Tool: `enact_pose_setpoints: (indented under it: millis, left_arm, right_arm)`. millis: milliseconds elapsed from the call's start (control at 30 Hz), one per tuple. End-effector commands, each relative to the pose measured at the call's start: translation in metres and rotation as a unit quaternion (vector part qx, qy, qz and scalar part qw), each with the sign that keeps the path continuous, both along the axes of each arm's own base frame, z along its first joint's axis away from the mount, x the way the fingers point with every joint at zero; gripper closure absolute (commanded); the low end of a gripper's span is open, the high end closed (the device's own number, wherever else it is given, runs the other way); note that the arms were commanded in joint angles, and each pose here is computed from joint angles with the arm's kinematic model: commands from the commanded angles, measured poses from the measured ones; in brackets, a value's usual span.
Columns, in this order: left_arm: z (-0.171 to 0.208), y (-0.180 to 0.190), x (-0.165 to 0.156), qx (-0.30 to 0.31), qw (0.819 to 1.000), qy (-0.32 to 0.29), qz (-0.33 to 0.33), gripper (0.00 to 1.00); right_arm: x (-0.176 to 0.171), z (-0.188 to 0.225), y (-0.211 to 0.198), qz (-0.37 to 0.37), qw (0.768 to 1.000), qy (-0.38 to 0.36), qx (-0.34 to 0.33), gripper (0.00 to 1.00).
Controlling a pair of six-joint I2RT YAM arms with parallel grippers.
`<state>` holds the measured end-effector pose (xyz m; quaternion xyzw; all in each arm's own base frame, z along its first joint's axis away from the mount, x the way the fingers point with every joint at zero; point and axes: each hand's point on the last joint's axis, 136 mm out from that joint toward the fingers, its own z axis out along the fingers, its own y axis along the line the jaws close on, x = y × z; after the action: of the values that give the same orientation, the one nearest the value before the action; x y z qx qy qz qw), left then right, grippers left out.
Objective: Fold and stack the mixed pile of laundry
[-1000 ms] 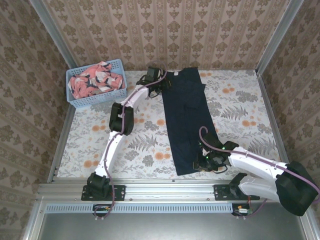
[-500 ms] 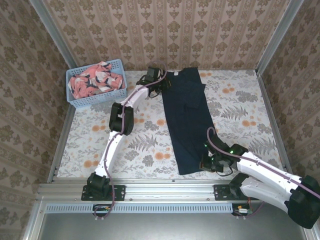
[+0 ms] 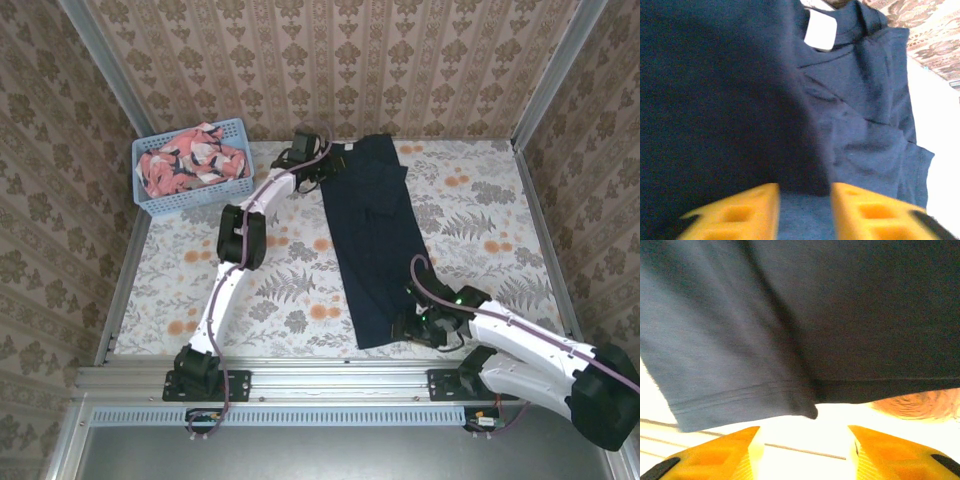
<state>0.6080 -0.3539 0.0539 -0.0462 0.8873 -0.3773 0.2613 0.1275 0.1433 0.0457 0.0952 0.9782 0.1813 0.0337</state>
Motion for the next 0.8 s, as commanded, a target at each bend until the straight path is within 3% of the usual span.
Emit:
enact_pose_setpoints:
  millis: [0,133,267,333,467,567,767]
  left_arm:
    - [0.011,0.031,-0.004,0.028,0.999,0.022,0.01,0.47]
    - [0.055,0.036,-0.021,0.042,0.999,-0.007,-0.022,0.27]
    - [0.07,0.04,-0.059,0.06,0.997,-0.011,-0.053,0.27]
    - [0.074,0.044,-0.085,0.066,0.996,-0.011,-0.065,0.27]
    - [0.076,0.052,-0.144,0.061,0.995,0.0,-0.083,0.3]
    - [0.073,0.037,-0.207,0.048,0.991,0.02,-0.121,0.4]
    - [0.054,0.002,-0.316,0.039,0.974,0.071,-0.21,0.72]
  right_arm:
    - [0.032,0.033,0.005,0.006,0.998,-0.054,0.009,0.5]
    - [0.084,0.043,0.005,-0.01,0.995,-0.092,0.027,0.51]
    - [0.152,0.055,0.013,0.005,0.989,-0.148,0.02,0.53]
    - [0.189,0.057,0.024,0.022,0.986,-0.165,0.019,0.58]
    - [0.256,0.06,0.039,0.025,0.98,-0.195,0.019,0.6]
    - [0.299,0.059,0.05,0.017,0.977,-0.212,0.025,0.6]
    - [0.345,0.03,0.068,-0.004,0.981,-0.19,0.049,0.61]
